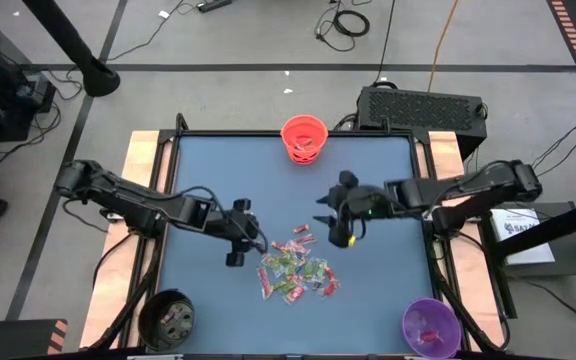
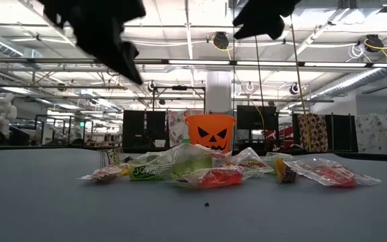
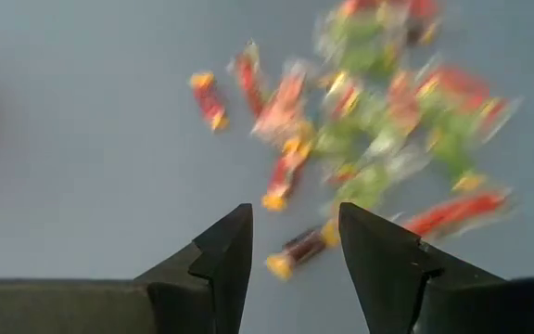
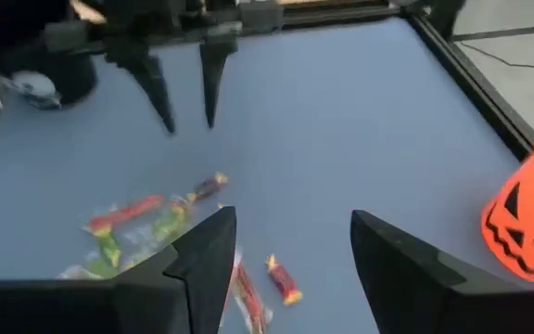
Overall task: Sort candy by brand, put in halloween buckets
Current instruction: Put the red candy into the black bucket
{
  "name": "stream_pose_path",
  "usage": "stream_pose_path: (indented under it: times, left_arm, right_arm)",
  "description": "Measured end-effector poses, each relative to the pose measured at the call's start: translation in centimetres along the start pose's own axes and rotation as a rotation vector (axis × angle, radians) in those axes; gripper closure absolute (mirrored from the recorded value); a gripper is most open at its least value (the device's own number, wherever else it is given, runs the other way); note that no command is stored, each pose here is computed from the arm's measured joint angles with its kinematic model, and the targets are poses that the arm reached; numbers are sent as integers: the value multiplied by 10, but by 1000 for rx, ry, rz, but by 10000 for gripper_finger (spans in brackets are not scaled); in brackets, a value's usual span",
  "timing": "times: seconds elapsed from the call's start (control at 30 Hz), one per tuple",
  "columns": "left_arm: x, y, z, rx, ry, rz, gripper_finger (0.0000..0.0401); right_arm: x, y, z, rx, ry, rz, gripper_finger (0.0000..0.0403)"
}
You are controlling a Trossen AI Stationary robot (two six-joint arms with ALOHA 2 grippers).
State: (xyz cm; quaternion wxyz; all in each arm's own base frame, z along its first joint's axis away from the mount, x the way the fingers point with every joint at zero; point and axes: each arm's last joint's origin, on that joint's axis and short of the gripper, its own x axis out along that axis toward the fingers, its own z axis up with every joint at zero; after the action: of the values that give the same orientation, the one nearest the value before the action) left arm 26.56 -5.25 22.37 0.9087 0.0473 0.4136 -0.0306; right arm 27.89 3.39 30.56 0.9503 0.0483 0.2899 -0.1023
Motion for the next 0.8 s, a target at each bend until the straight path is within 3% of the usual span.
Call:
stream_pose_path:
  times: [0.27,0.47,0.8]
  left_arm:
    - [42,-6,-14,173,145,-40,233]
    - [70,-9,-29,212,258,-46,233]
    - [81,-14,-32,315,264,-2,192]
  right_arm:
    - [-5,11,-6,-25,-1,-7,216]
    - [-6,11,-4,-14,-13,-6,227]
    - [-6,11,-4,5,-12,-5,234]
